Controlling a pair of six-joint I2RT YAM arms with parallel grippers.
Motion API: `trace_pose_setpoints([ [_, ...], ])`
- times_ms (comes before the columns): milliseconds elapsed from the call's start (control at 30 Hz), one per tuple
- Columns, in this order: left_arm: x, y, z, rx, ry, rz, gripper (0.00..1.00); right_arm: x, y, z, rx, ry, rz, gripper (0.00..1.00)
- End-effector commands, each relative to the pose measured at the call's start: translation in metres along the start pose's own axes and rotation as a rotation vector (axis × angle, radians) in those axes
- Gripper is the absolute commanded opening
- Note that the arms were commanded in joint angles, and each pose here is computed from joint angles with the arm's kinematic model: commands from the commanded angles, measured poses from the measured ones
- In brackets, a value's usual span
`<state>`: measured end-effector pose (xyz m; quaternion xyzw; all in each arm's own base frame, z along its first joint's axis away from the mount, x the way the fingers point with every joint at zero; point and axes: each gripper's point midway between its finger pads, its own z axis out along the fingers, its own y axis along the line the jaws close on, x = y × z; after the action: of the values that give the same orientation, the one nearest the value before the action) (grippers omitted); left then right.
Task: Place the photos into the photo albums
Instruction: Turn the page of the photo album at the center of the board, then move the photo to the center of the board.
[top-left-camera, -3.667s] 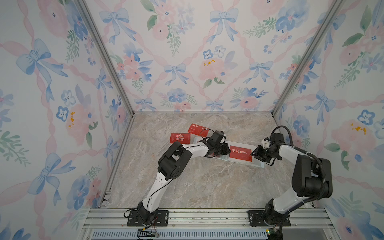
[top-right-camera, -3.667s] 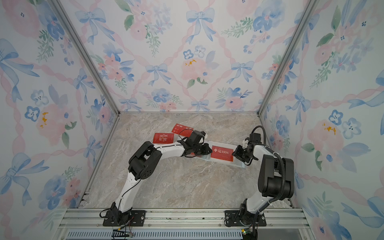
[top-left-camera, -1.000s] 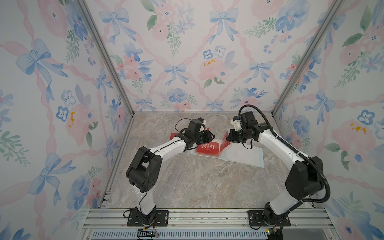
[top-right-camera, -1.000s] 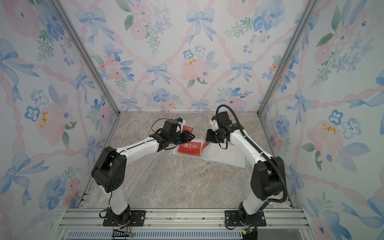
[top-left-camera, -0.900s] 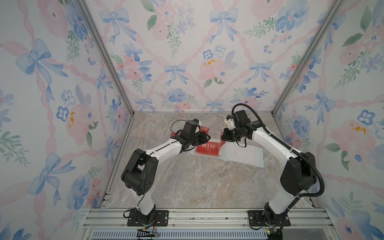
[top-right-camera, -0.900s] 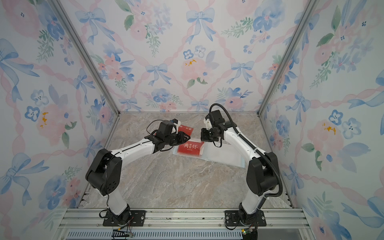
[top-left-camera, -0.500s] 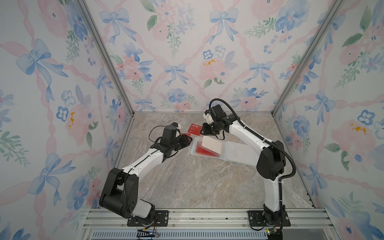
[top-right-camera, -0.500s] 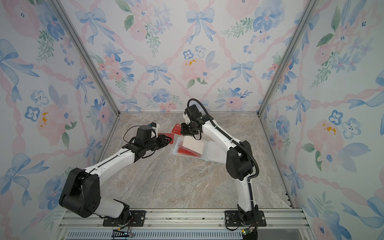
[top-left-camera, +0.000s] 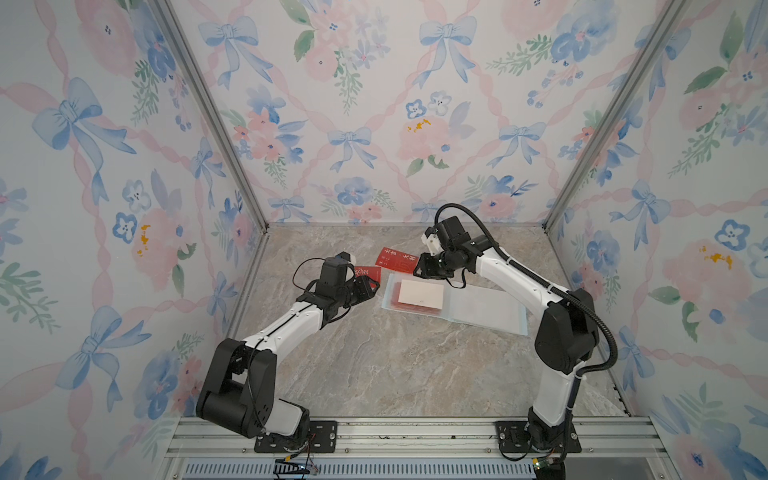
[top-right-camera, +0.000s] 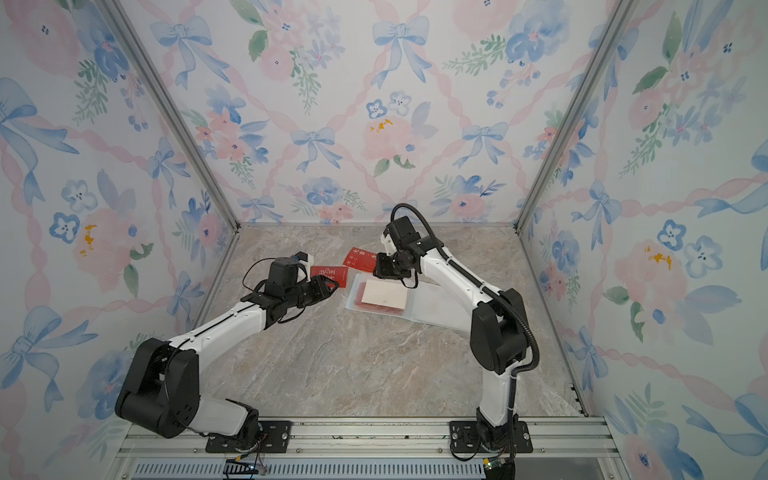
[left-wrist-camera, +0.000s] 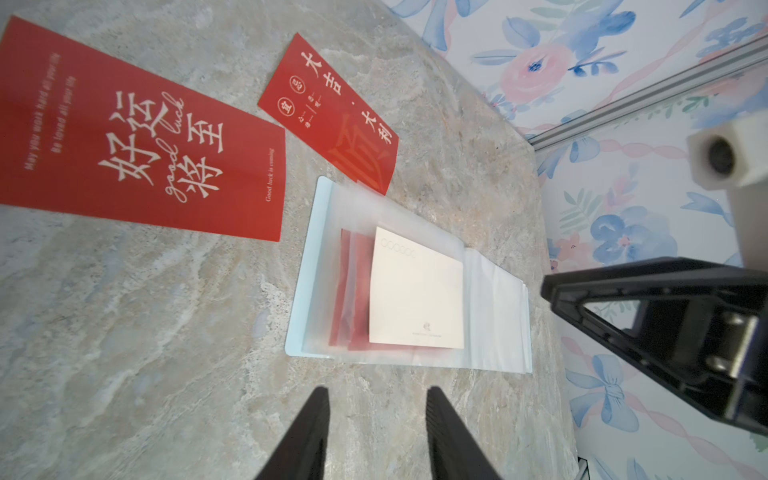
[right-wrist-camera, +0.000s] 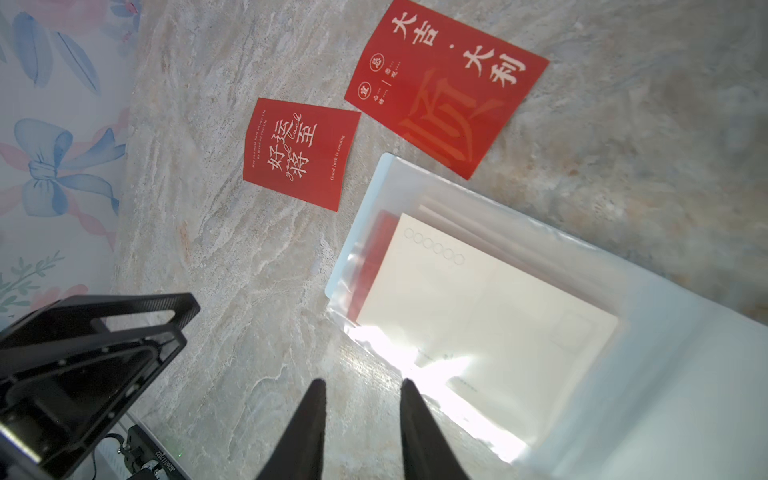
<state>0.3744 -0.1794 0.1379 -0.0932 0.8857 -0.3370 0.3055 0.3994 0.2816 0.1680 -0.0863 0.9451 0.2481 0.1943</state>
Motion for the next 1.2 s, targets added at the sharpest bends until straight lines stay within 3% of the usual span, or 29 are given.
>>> trace_pose_setpoints([
  [0, -0.016, 0.015, 0.010, -0.035, -0.005, 0.021, 0.43, 0.003, -0.001, -0.009, -0.021, -0.019, 0.002, 0.32],
  [333, -0.082, 0.045, 0.083, -0.116, -0.028, 0.024, 0.42, 0.036, -0.015, -0.028, -0.006, -0.024, 0.003, 0.32],
  [633, -0.118, 0.061, 0.152, -0.113, -0.021, -0.024, 0.42, 0.060, -0.028, -0.052, 0.024, -0.053, 0.007, 0.32],
  [800, -0.112, 0.075, 0.167, -0.134, 0.014, -0.040, 0.41, 0.070, -0.038, -0.062, 0.045, -0.065, 0.021, 0.32],
  [1167, -0.065, 0.100, 0.143, -0.197, 0.097, -0.027, 0.41, 0.073, -0.050, -0.064, 0.064, -0.065, 0.033, 0.32],
])
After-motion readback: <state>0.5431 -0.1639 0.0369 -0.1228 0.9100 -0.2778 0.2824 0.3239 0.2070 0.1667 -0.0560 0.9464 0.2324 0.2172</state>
